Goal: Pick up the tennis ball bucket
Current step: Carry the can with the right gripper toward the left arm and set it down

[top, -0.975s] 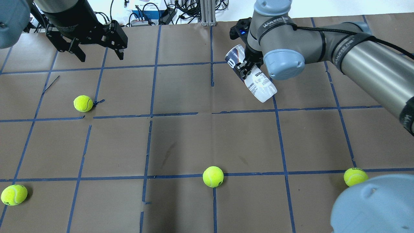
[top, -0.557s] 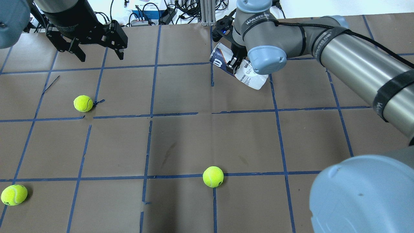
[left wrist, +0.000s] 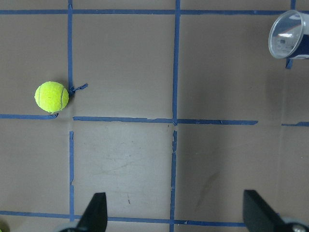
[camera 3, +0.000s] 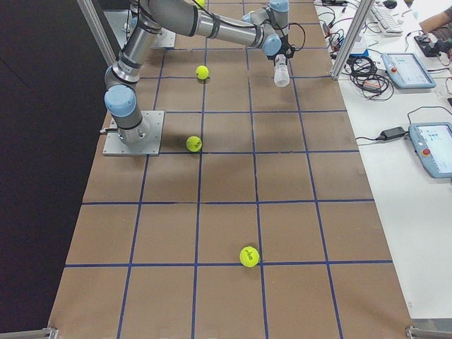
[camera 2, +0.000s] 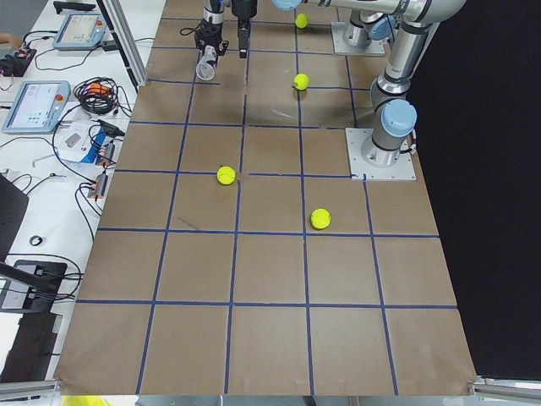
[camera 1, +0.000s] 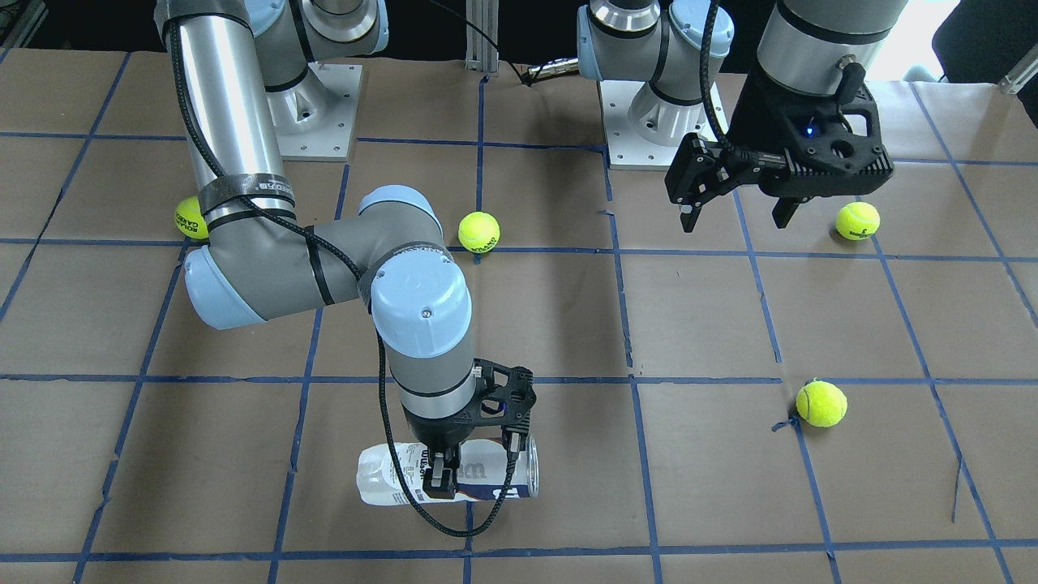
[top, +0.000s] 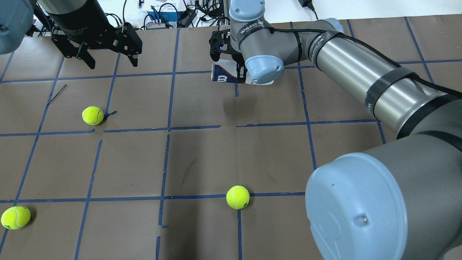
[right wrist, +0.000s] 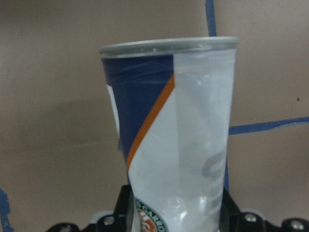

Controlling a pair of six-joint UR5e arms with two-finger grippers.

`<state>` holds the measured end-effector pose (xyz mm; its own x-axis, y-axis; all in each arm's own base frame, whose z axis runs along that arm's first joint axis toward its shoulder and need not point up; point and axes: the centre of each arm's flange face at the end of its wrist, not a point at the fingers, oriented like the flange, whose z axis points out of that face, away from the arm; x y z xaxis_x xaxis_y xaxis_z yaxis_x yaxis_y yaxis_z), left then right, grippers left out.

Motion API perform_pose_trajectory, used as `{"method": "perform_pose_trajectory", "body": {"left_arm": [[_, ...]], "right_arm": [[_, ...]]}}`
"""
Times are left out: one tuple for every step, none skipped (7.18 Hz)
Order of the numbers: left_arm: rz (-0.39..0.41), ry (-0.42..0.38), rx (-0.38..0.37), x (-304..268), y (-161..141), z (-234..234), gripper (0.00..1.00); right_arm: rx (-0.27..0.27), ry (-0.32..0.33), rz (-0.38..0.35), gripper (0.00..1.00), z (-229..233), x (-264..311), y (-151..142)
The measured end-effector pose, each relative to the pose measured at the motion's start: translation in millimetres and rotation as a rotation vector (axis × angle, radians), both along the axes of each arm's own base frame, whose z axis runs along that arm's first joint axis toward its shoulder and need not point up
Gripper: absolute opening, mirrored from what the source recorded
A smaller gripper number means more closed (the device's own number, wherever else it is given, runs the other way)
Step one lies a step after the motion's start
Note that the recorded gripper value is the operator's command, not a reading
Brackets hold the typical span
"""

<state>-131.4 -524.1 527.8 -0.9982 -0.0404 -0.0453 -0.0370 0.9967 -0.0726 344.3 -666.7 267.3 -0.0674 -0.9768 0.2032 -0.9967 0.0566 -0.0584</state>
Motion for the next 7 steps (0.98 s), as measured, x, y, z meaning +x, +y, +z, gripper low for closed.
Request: {"method": "perform_pose_trajectory", "body": {"left_arm": [[0.001,-0.001,0.001,0.3,0.0,-0.1,1.00],[0.002,-0.001,0.001,0.6,-0.1,-0.1,1.00],[0.003,-0.001,0.000,0.9,-0.2,-0.1,1.00],[0.003,0.000,0.000,1.0,-0.2,0.0,1.00],[0.003,0.000,0.000,1.1,-0.3,0.0,1.00],[0.003,0.000,0.000,1.1,-0.3,0.0,1.00],[0.003,0.000,0.000,1.1,-0.3,0.0,1.00]], "right_arm": [[0.014,0.011,0.038,0.74,-12.0,2.5,-0.2],[0.027,0.013,0.052,0.80,-22.1,3.9,-0.8],[0.033,0.012,0.056,1.00,-27.5,4.5,-0.9],[0.036,0.009,0.052,1.00,-29.0,4.9,-0.5],[0.037,0.003,0.045,1.00,-27.9,5.1,-0.1],[0.035,-0.002,0.038,1.00,-24.9,4.9,-0.2],[0.031,-0.008,0.020,1.00,-21.7,4.6,-0.8]]}}
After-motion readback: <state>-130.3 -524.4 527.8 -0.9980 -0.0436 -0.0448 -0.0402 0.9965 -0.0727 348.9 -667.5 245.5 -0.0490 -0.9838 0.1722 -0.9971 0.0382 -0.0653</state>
